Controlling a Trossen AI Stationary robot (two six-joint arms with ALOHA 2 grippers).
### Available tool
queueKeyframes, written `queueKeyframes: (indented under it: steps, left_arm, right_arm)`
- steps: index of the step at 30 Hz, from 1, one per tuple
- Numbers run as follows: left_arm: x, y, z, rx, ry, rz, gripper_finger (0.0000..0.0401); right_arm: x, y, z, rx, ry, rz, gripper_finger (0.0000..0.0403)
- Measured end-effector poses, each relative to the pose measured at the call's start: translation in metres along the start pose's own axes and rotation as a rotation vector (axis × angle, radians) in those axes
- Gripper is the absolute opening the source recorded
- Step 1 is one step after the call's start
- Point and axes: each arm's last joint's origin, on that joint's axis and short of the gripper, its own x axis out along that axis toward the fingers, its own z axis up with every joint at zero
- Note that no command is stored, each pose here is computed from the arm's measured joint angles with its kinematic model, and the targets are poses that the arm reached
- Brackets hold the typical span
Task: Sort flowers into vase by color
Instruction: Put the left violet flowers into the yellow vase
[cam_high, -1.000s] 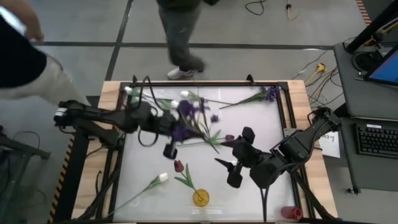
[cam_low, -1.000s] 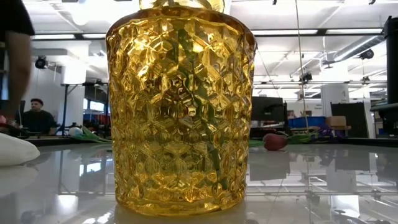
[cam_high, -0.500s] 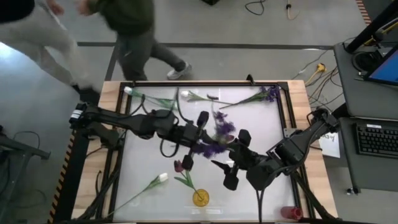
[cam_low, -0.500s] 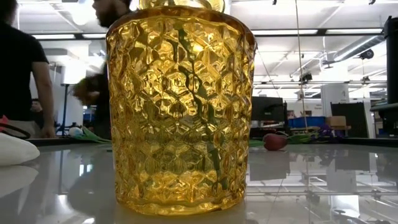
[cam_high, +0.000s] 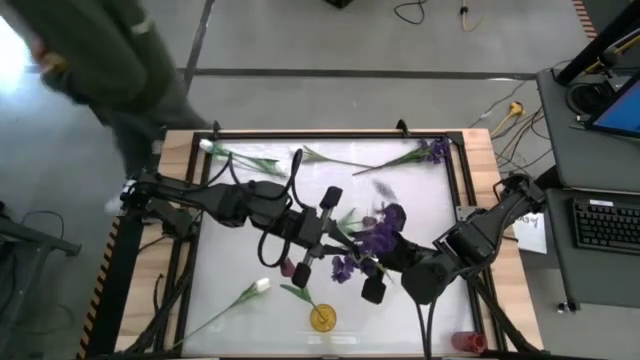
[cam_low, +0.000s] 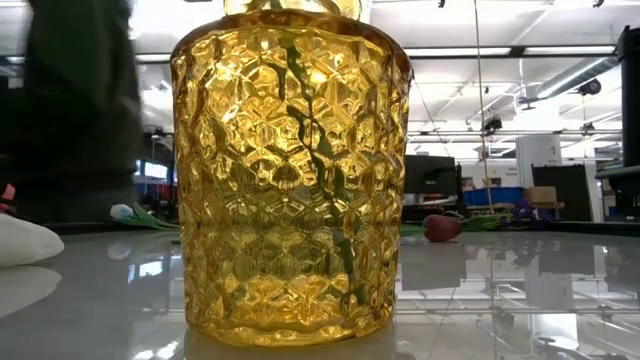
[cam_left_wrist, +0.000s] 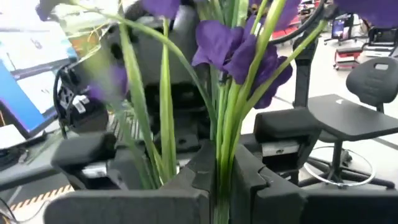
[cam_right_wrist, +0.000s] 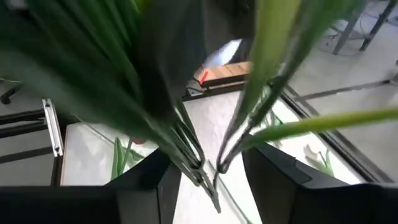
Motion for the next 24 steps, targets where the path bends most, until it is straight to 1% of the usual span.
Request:
queueKeyframes:
  steps: [3,5,8,9,14,19,21,24]
  left_arm:
    - [0.001,0.000,-0.001,-0.010,0.006,0.001,0.0007]
    - [-0.001,0.000,0.000,-0.011,0.006,0.001,0.0012]
    - [-0.003,0.000,0.002,-0.012,0.003,0.003,0.0029]
    - [-0.004,0.000,0.002,-0.013,0.006,0.004,0.0038]
    - [-0.014,0.000,0.005,-0.017,0.048,0.004,0.0091]
    - [-0.036,-0.001,0.011,-0.067,0.117,0.000,0.0146]
    - [-0.047,-0.002,0.012,-0.095,0.174,-0.006,0.0161]
    - [-0.065,-0.006,0.012,-0.150,0.262,0.007,0.0167]
  right_arm:
    - [0.000,0.001,0.001,-0.043,-0.002,0.008,0.0124]
    - [0.000,0.001,0.002,-0.048,-0.001,0.019,0.0092]
    - [-0.001,0.001,0.002,-0.056,0.002,0.032,0.0030]
    - [-0.002,0.002,0.002,-0.063,0.002,0.036,0.0022]
    - [-0.009,0.001,0.003,-0.072,-0.005,0.045,0.0013]
    - [-0.020,0.000,0.007,-0.051,-0.024,0.064,0.0013]
    - [-0.022,0.001,0.006,-0.030,-0.024,0.071,0.0013]
    - [-0.027,0.007,0.003,-0.033,-0.021,0.095,0.0013]
